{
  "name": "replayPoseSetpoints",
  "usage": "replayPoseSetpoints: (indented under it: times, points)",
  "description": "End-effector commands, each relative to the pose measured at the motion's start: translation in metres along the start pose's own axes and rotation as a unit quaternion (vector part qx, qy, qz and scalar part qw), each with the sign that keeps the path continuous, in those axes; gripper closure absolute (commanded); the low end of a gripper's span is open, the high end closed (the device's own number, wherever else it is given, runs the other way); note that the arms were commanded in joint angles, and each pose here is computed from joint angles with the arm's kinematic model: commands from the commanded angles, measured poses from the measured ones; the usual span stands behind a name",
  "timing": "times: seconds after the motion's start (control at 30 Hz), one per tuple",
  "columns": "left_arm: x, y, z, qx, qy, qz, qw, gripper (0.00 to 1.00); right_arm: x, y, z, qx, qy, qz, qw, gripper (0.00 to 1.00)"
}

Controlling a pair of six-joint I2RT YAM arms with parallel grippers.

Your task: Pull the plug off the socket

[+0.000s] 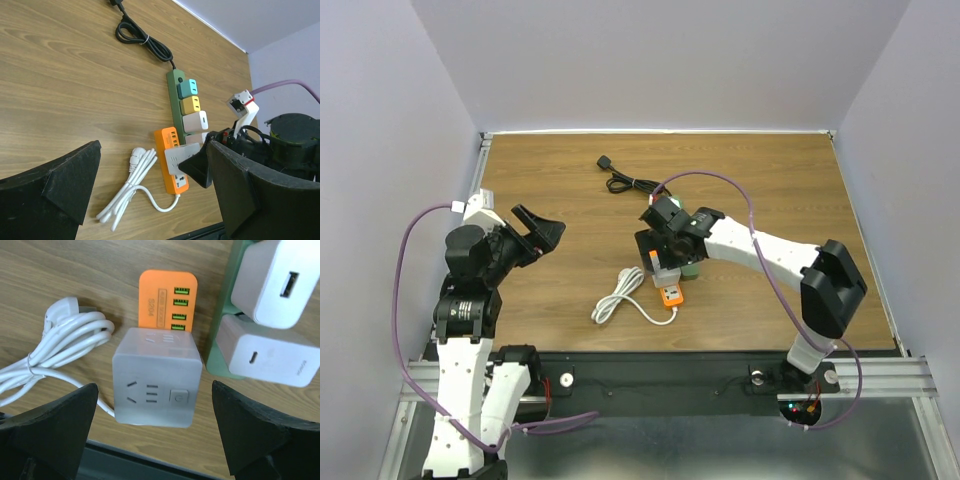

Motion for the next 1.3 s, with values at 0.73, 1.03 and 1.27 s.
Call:
replayPoseSetpoints:
  times: [0.73,1.03,1.27]
  points:
    - [0.011,-0.015,-0.001,0.007,0.001,-0.008,1.0,0.01,0.015,-0.01,0.04,0.04,0.008,-0.005,0.999,0.15]
    - [0.015,-0.02,0.0,0.019,-0.001,0.002,1.0,0.01,0.025,0.023,0.012,-0.011,0.033,0.024,0.999,0.89]
    - [0.023,-0.041,0.003,0.055,-0.021,0.013,0.998,0.01,0.059,0.089,-0.041,-0.082,0.117,0.138,0.98,1.0]
Point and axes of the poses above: each gripper's point midway between its finger pads, its own z axis out along the fingers, its own x axis along the line the jaws close on, y = z × x, the point moved 2 cm from there along -z, back along the fingers, and after that the axes turned 8 degrees about -z, right-handed, at the moved point
